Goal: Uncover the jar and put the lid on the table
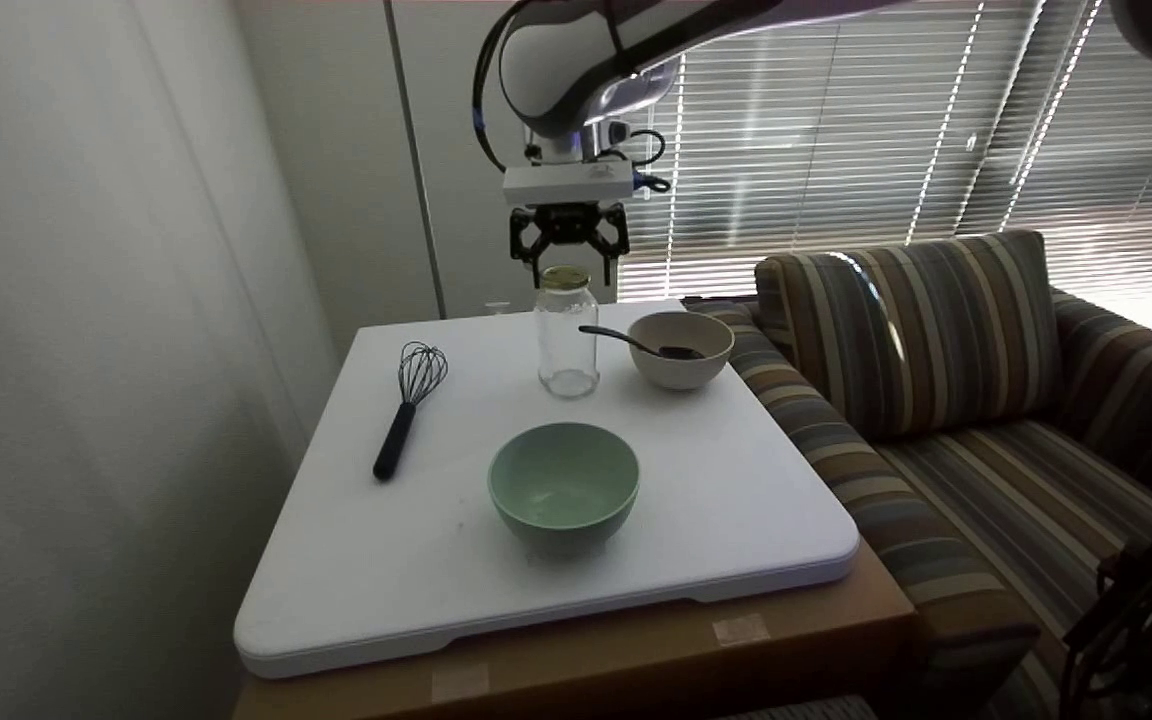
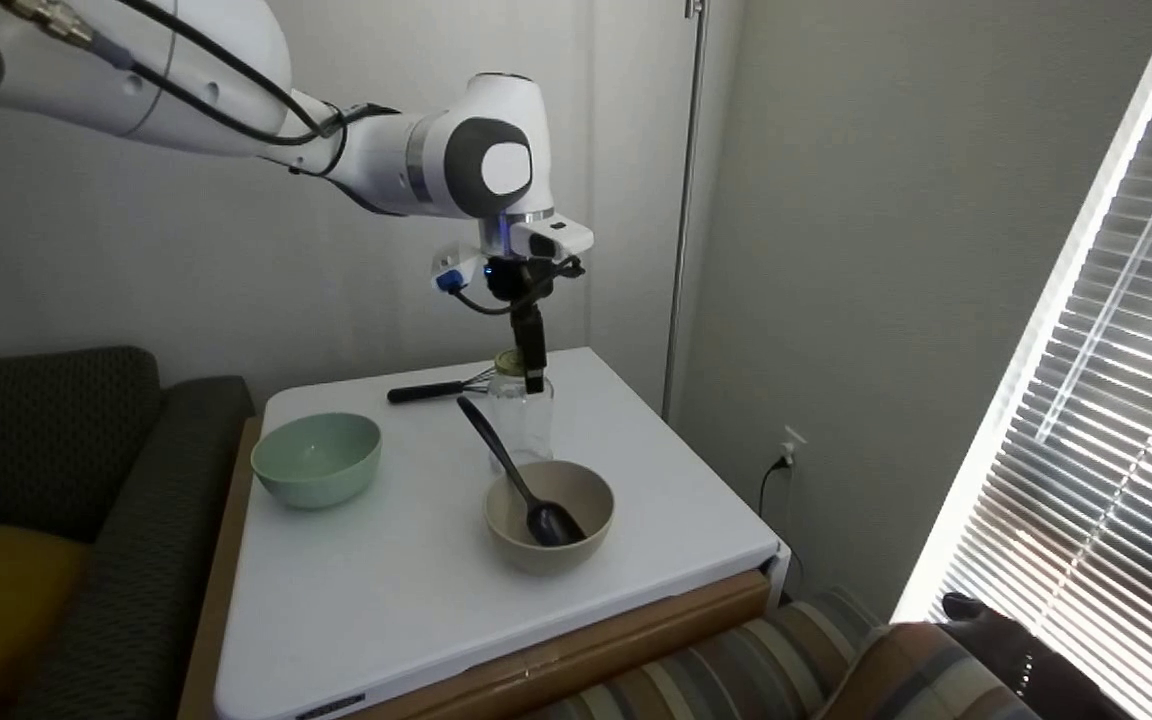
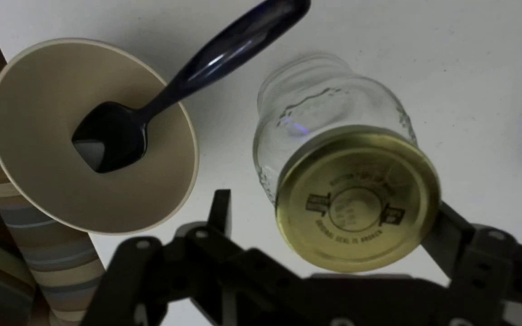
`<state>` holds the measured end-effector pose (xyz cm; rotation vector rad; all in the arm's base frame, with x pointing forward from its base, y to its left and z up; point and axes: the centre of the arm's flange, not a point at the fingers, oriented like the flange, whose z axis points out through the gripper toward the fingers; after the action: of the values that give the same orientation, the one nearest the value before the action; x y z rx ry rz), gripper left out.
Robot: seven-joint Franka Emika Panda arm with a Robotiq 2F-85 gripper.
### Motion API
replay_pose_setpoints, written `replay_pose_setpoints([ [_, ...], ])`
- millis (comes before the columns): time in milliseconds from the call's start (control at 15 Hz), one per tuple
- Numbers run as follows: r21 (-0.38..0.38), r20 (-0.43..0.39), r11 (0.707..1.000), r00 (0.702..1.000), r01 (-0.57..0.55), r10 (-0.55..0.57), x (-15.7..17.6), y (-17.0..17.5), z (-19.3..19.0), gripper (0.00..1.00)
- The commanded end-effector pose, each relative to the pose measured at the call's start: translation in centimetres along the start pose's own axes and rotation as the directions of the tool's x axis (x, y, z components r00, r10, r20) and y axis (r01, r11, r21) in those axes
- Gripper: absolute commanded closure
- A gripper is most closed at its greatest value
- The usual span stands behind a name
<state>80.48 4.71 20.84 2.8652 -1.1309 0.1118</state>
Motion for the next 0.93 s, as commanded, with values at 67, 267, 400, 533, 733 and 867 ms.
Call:
replay_pose_setpoints([
  [67,-0.027,0.048,0.999,0.998,-0.032,0.033,1.2,-1.5,0.3,0.00],
  [267,-0.051,0.041,0.998,0.999,-0.029,0.031,0.1,-1.7,-1.3,0.00],
  [400,-0.060,0.044,0.998,0.999,-0.019,0.022,-0.5,-2.1,-2.2,0.00],
  [533,-0.057,0.050,0.998,0.999,-0.015,0.018,-0.7,-2.5,-2.7,0.00],
  [733,-0.046,0.051,0.999,0.998,-0.018,0.021,-0.3,-2.4,-2.3,0.00],
  [867,-0.033,0.062,0.999,0.997,-0.032,0.034,0.5,-1.9,-1.9,0.00],
])
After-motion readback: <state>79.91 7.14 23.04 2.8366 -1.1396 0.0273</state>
